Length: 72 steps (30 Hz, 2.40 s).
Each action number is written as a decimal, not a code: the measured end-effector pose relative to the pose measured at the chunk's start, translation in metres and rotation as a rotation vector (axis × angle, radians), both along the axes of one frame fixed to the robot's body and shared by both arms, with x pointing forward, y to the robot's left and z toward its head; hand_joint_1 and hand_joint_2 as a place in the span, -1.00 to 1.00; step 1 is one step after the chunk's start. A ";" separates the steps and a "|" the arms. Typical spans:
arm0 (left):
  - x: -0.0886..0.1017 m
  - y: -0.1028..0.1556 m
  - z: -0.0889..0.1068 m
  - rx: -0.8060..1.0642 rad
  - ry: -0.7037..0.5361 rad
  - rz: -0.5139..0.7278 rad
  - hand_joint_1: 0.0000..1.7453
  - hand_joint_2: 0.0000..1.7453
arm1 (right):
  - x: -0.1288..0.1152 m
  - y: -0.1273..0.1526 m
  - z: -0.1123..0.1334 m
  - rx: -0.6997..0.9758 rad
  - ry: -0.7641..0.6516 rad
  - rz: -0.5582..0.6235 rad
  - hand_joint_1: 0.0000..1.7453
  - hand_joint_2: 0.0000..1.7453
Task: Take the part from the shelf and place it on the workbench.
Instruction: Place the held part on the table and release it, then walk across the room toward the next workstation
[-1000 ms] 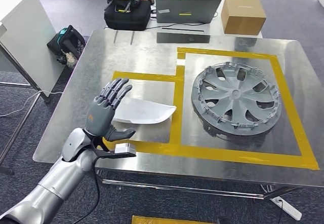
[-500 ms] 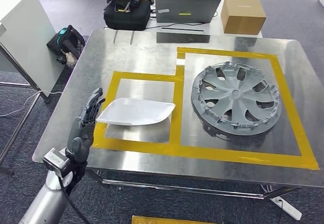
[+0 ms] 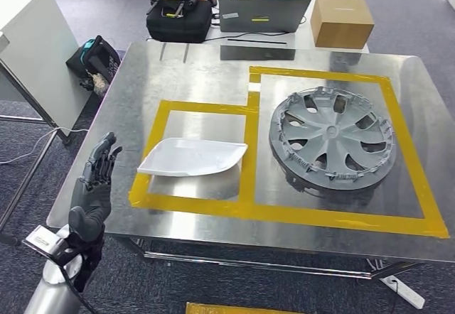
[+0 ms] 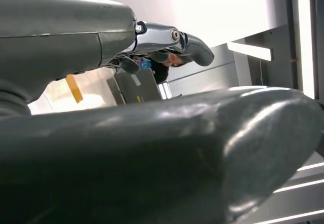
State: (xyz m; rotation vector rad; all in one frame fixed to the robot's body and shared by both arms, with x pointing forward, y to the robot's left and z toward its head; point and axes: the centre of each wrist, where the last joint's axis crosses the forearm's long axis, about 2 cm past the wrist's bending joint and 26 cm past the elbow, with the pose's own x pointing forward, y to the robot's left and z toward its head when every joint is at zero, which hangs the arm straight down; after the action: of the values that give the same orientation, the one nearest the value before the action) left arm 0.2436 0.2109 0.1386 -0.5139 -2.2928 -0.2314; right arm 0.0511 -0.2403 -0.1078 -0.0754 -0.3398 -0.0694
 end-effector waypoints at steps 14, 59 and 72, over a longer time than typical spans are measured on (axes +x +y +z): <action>0.002 0.001 0.002 -0.008 -0.008 0.016 -1.00 -1.00 | 0.000 0.002 0.000 0.003 0.002 -0.007 -1.00 -1.00; 0.004 0.010 0.003 -0.013 -0.002 0.057 -1.00 -1.00 | 0.001 0.004 0.001 0.005 0.011 -0.010 -1.00 -1.00; 0.005 0.011 0.003 -0.011 -0.005 0.060 -1.00 -1.00 | 0.000 0.004 0.000 0.006 0.014 -0.010 -1.00 -1.00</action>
State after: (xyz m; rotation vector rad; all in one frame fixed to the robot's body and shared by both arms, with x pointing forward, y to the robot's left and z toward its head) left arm 0.2485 0.2218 0.1417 -0.4506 -2.3116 -0.1907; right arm 0.0510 -0.2363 -0.1074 -0.0720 -0.3251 -0.0802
